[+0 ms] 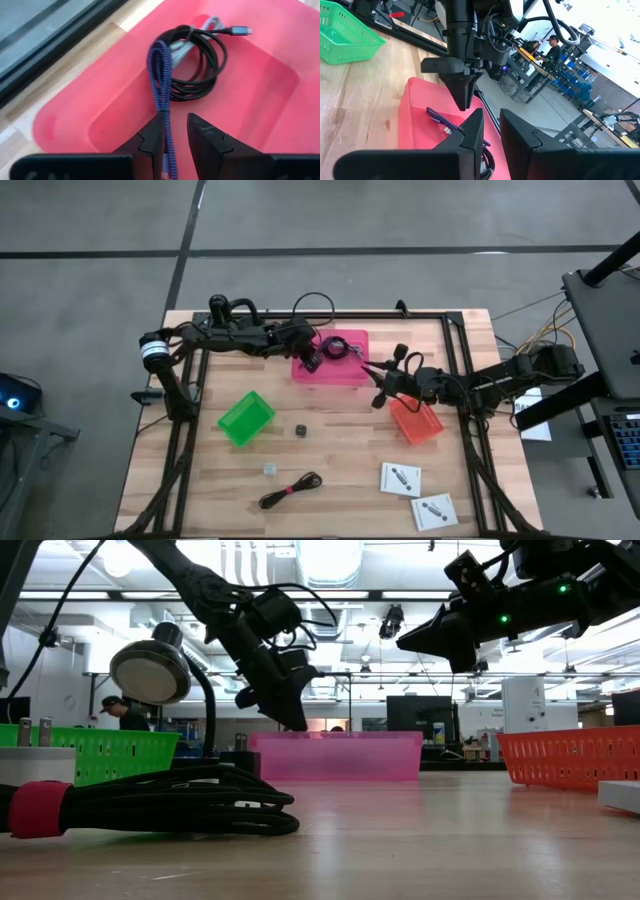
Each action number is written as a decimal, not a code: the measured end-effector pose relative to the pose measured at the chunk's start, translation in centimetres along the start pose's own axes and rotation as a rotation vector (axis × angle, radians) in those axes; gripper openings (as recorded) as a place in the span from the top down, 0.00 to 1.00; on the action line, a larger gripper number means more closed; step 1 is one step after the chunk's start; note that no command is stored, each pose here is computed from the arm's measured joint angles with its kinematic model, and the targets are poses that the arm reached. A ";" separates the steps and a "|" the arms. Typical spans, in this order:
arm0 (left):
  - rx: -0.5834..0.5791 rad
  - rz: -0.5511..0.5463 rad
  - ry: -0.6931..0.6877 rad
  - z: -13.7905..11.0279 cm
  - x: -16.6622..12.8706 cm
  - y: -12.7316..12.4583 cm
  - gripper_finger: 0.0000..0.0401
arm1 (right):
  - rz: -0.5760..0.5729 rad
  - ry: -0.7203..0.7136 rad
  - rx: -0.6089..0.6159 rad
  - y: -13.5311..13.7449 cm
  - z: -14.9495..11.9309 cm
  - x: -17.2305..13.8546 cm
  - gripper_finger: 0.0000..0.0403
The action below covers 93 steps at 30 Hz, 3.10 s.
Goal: Pick and place items into bin
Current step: Put the black charger cable into the pink bin
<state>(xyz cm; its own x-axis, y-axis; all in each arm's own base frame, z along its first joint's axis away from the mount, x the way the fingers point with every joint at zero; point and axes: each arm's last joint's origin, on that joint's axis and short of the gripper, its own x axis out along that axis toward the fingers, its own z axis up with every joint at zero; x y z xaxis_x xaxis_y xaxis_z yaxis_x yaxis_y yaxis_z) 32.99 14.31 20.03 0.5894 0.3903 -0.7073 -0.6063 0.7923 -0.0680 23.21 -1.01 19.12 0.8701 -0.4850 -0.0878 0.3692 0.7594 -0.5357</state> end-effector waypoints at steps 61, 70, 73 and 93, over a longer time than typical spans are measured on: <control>0.380 -0.748 0.237 -8.4 -8.8 -19.8 0.83 | -0.001 0.000 -0.022 0.0 0.0 0.0 0.87; 0.285 -0.705 0.284 -8.8 -9.1 -20.1 0.83 | -0.002 -0.003 -0.035 0.0 0.0 0.0 0.87; 0.215 -0.638 0.340 -9.3 -9.3 -20.0 0.83 | -0.003 -0.004 -0.034 0.0 0.0 0.0 0.87; -0.030 -0.468 0.424 -11.6 -12.9 -22.7 0.83 | -0.005 -0.011 -0.029 -0.1 0.1 0.0 0.87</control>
<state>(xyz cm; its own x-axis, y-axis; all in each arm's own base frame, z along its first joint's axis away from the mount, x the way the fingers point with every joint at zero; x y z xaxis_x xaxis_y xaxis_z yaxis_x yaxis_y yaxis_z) 32.99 -14.08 22.54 0.5370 -0.2195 -0.8145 -0.3536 0.8181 -0.4536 23.22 -1.01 19.26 0.8719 -0.4839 -0.0754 0.3644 0.7438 -0.5603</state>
